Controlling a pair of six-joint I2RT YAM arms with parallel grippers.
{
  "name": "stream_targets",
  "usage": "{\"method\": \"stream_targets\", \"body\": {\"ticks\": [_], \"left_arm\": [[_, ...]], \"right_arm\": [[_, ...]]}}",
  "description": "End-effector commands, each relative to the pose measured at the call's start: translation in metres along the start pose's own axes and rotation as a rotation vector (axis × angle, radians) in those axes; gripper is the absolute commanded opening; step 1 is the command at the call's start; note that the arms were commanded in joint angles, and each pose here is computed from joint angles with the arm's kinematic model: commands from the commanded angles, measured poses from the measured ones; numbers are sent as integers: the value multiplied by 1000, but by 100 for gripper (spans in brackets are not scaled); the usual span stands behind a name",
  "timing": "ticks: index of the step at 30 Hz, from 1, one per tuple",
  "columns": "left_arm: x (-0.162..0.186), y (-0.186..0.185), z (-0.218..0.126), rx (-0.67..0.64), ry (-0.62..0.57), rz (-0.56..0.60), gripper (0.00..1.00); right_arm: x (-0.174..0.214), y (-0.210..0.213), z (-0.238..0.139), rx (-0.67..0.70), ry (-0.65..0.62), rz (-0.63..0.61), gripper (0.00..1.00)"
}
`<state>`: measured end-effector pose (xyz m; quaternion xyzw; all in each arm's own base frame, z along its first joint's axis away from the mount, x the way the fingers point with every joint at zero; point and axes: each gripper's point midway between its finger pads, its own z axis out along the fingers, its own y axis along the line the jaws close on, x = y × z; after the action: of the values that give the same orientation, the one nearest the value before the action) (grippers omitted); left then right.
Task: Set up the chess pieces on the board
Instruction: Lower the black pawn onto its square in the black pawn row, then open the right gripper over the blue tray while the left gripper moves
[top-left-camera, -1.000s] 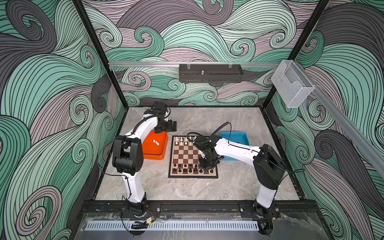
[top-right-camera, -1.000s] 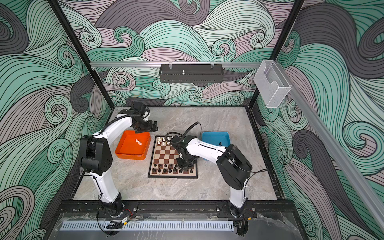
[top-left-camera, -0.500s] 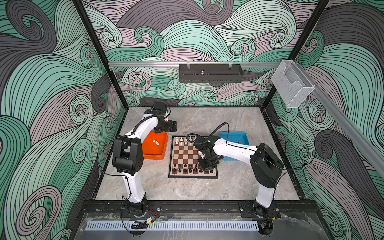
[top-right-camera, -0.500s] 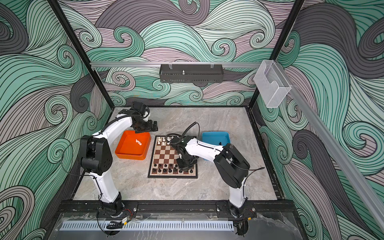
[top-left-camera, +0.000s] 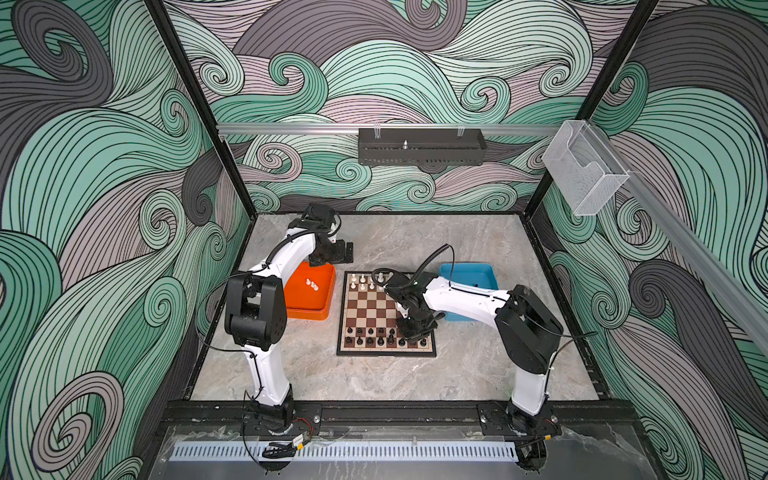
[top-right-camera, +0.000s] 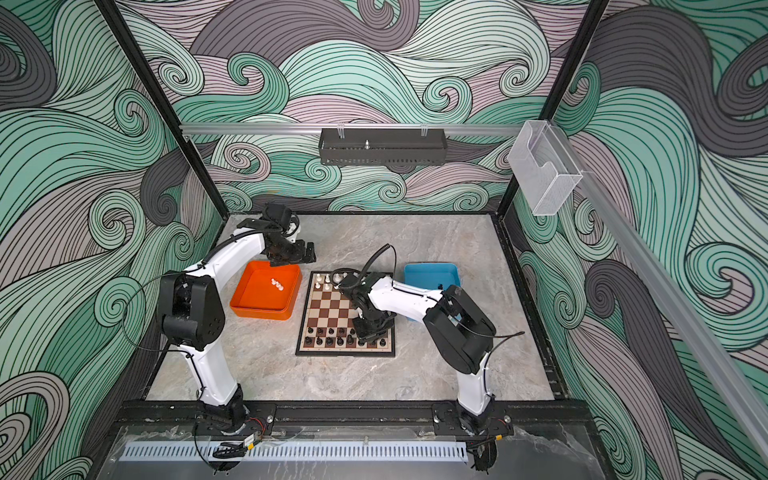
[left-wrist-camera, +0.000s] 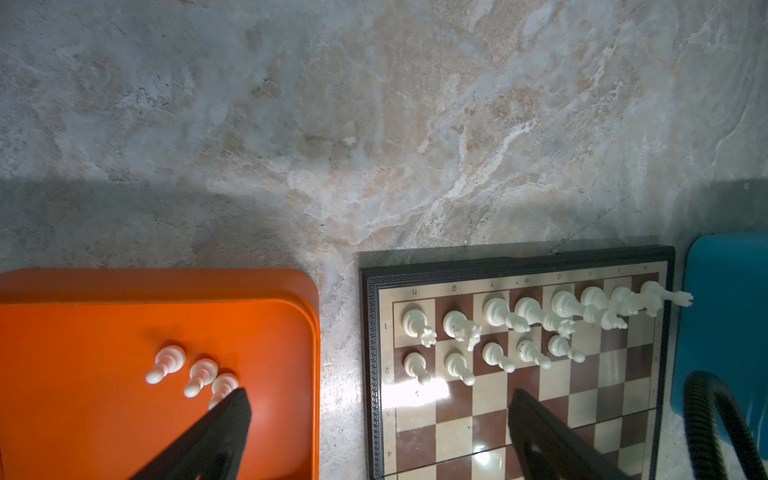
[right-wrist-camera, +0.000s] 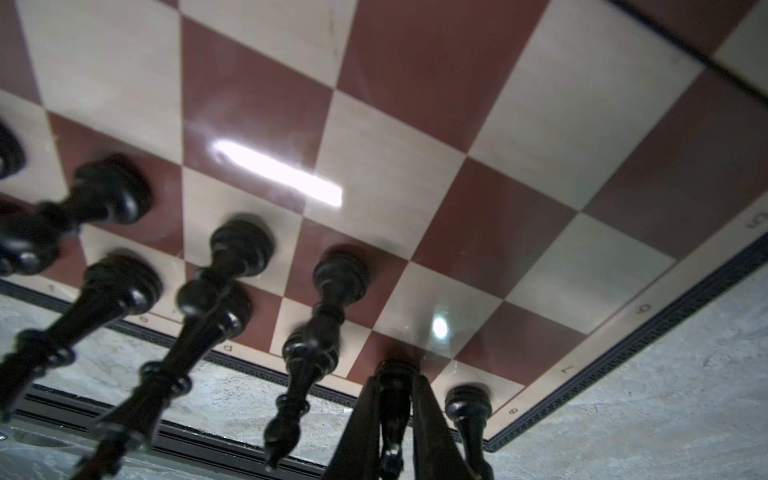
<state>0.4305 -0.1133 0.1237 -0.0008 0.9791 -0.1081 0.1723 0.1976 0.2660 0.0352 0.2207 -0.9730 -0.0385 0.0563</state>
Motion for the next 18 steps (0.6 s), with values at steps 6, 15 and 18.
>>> {"method": "stream_targets", "body": {"ticks": [6,15,18], "left_arm": [[2,3,5,-2,19,-17,99],[3,4,6,-3,26,-17,99],[3,4,7,-5,25,-19,99]], "right_arm": [[-6,1,-7,13,-22,-16,26],[-7,-2,-11,32,-26,-17,32],[-8,-3,-15,40,-40,-18,32]]}}
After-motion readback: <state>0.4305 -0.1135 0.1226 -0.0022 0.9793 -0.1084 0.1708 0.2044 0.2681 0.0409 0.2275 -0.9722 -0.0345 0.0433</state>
